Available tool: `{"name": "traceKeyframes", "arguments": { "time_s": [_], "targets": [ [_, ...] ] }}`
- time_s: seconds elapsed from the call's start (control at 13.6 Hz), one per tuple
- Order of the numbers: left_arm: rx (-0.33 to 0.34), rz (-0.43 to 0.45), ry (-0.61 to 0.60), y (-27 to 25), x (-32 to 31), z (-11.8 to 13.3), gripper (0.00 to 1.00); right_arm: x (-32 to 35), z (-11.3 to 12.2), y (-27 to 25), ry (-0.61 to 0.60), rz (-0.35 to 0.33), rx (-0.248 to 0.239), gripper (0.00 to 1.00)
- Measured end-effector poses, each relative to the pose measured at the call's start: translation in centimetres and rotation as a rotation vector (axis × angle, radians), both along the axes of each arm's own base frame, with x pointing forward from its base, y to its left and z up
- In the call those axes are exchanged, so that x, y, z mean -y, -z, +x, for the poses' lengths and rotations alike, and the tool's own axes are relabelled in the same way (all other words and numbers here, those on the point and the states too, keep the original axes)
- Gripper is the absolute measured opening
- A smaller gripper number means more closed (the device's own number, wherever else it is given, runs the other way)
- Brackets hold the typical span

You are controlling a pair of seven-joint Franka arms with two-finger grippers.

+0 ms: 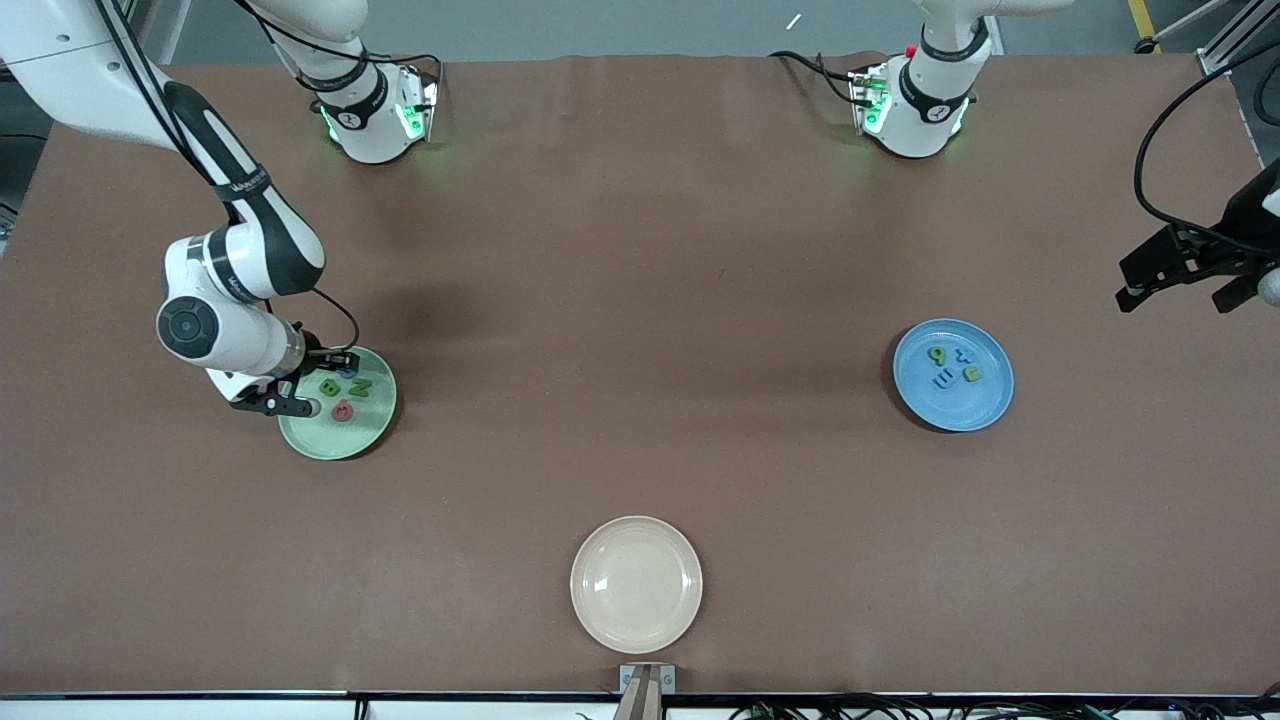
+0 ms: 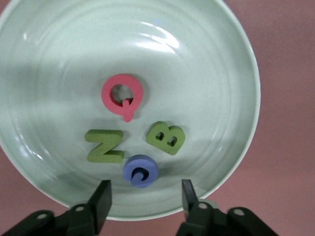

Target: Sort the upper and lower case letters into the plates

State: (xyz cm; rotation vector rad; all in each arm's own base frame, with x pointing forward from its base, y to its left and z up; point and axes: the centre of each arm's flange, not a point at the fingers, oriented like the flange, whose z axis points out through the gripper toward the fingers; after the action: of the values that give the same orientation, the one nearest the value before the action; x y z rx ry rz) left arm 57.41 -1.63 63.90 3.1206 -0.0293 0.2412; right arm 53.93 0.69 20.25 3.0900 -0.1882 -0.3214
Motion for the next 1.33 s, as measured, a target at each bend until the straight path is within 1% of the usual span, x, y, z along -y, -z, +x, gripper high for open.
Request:
{"name": "traceKeyframes", "arguments": {
  "time_s": [0.07,0.15,0.22,0.3,0.52,0.66,0.81,1.03,1.18,1.33],
  "targets": [
    [0.0,0.0,0.0,0.0,0.0,0.0,1.0,-0.1,0.4,-0.4,-0.001,-0.001,0.008,0.78],
    [0.0,0.0,0.0,0.0,0.0,0.0,1.0,-0.1,1.1,-1.2,-0.002,-0.006,0.009,0.89],
    [0.001,0.0,0.0,0.0,0.0,0.0,1.0,-0.1,1.9,-2.4,-0.007,-0.017,-0.004,0.98],
    [0.001,0.0,0.0,0.0,0.0,0.0,1.0,-0.4,2.9,-4.0,-0.014,-0.029,-0.018,1.0],
    [0.001,0.0,-0.001,-0.1,0.0,0.0,1.0,-2.1,6.1,-11.4,-0.042,-0.062,-0.03,1.0],
    [0.001,0.0,-0.003,-0.1,-0.2,0.0,1.0,-2.4,7.7,-17.2,-0.083,-0.072,-0.022,1.0],
    [0.002,0.0,-0.005,-0.1,-0.3,0.0,1.0,-0.9,9.0,-22.3,-0.144,-0.066,-0.01,1.0],
    [0.002,0.0,-0.004,-0.1,-0.2,0.0,1.0,2.7,9.9,-28.3,-0.185,-0.053,0.01,1.0],
    [0.003,0.0,-0.003,-0.1,-0.2,0.0,1.0,4.4,9.8,-30.4,-0.198,-0.046,0.005,1.0],
    [0.003,0.0,-0.003,-0.1,-0.2,0.0,1.0,5.1,9.6,-31.3,-0.2,-0.043,-0.008,1.0]
  ]
}}
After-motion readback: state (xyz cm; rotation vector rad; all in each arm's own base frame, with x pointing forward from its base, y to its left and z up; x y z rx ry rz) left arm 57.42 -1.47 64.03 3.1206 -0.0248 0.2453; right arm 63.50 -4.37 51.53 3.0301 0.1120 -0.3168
